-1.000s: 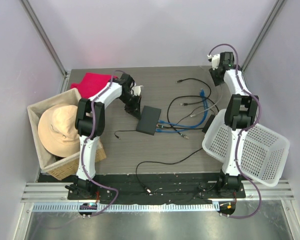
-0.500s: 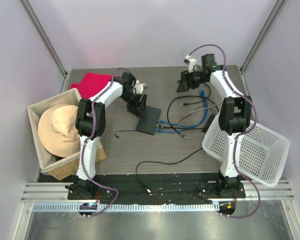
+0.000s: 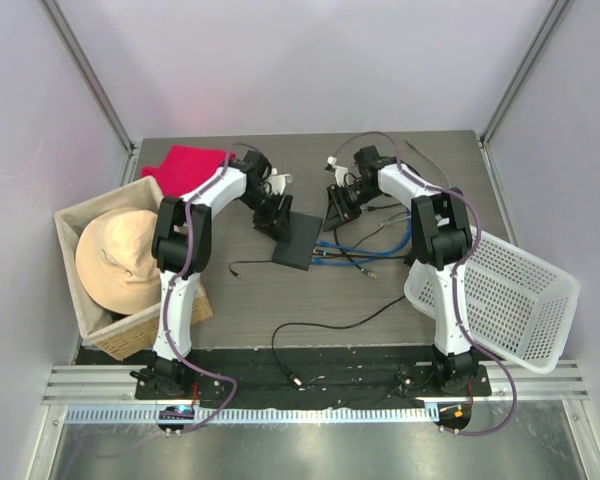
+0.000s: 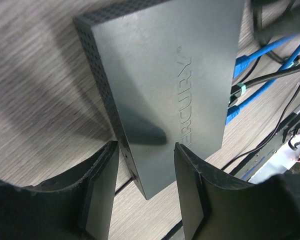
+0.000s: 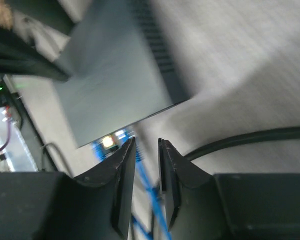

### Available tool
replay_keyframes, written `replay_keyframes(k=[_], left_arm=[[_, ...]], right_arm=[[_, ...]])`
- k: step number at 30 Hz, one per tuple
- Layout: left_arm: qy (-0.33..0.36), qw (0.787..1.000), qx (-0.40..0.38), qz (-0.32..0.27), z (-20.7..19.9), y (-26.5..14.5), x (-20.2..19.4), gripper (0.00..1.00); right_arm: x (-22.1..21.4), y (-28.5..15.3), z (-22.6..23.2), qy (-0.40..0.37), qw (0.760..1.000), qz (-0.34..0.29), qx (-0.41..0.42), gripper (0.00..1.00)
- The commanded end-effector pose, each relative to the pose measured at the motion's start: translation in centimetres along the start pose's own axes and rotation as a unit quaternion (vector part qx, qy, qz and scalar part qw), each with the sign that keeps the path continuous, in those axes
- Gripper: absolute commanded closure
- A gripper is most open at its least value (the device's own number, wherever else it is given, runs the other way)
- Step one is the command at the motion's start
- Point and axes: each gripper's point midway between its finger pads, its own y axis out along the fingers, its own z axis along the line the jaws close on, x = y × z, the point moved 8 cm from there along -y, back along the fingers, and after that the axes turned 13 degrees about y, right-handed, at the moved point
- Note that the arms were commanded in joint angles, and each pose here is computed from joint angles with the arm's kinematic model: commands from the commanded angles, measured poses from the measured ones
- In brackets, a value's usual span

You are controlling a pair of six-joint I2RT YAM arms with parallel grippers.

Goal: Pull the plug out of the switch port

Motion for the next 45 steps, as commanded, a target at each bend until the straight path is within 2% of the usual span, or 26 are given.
replay_keyframes(k=[1,7,11,12,18,25,45], left_arm=[[0.004,1.000,-0.008,-0.016,-0.5,-0.6,0.3,0.48],[0.005,1.000,-0.003,-0.019,-0.7,-1.2,0.2,0.48],[0.003,1.000,0.000,-0.022,-0.6,-1.3,0.2,0.48],[0.001,1.000,-0.002,-0.019,-0.5,-1.0,0.1,0.48],[-0.019,0.999,0.050,0.004,1.0,0.1,-0.8,0.49],[-0.030,0.998,0.059,0.021,1.7,1.0,-1.5,0.54],[-0.018,0.997,0.067,0.026,1.4,1.2,-1.3,0.53]], right_arm=[[3.3,1.7,0.6,-0.034,0.999,-0.033,-0.015,0.68],[5.8,3.7,2.8,-0.069,0.996,-0.047,0.031,0.64],[5.0,2.3,2.1,-0.063,0.997,-0.044,0.032,0.55],[4.4,2.0,1.4,-0.048,0.998,-0.036,0.035,0.50],[2.3,1.2,0.9,-0.042,0.995,0.005,0.085,0.42],[0.9,2.0,-0.1,-0.039,0.994,0.035,0.101,0.46],[-0.2,4.8,-1.7,-0.027,0.993,0.069,0.091,0.53]])
